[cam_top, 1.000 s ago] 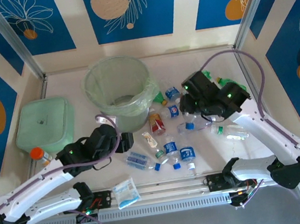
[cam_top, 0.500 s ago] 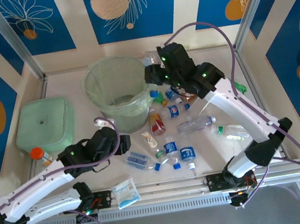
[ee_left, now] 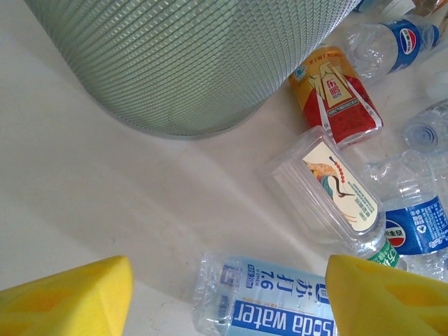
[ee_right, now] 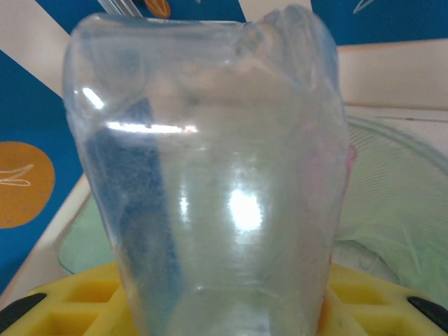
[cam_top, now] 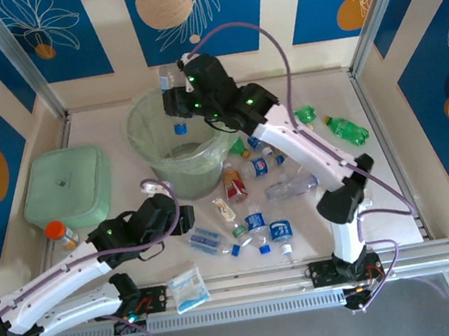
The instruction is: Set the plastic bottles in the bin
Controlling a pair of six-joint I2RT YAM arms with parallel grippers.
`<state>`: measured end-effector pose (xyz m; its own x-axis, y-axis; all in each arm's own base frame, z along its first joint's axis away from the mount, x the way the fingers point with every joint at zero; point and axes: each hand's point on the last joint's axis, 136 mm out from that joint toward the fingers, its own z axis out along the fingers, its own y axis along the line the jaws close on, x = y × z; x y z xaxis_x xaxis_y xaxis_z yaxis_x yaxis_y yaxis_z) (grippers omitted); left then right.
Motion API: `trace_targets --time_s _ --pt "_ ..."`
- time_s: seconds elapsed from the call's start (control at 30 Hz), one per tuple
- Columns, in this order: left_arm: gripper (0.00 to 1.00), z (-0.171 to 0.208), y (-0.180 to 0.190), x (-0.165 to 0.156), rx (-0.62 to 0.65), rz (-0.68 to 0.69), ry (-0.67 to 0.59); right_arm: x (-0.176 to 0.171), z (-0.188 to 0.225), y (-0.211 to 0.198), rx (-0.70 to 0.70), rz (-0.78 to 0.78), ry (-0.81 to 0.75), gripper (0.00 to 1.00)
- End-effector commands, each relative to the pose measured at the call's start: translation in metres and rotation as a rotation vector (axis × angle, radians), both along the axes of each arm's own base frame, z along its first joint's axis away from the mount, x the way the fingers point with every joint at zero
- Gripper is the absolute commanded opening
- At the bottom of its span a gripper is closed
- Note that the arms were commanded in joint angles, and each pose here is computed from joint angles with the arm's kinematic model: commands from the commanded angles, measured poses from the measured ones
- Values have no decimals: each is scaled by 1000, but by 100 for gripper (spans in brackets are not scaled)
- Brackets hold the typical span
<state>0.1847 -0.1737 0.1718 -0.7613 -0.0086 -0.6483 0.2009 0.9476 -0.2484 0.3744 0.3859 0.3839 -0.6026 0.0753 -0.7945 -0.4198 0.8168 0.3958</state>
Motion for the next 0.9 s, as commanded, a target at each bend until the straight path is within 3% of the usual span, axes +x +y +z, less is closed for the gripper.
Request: trace_targets --time_s 0.0,0.2,0.47,0.67,0.87 --pt "72 1 8 -3 -2 25 -7 7 -28 16 -37 18 45 48" --pt "72 1 20 -6 10 44 -14 12 -69 30 -89 18 124 50" --pt "73 1 25 -7 4 66 -19 12 -77 29 -105 4 139 65" --pt "82 0 25 -7 9 66 -17 8 -55 26 -97 11 87 72" --pt "82 -9 12 -9 55 4 39 -9 3 14 -82 7 -36 73"
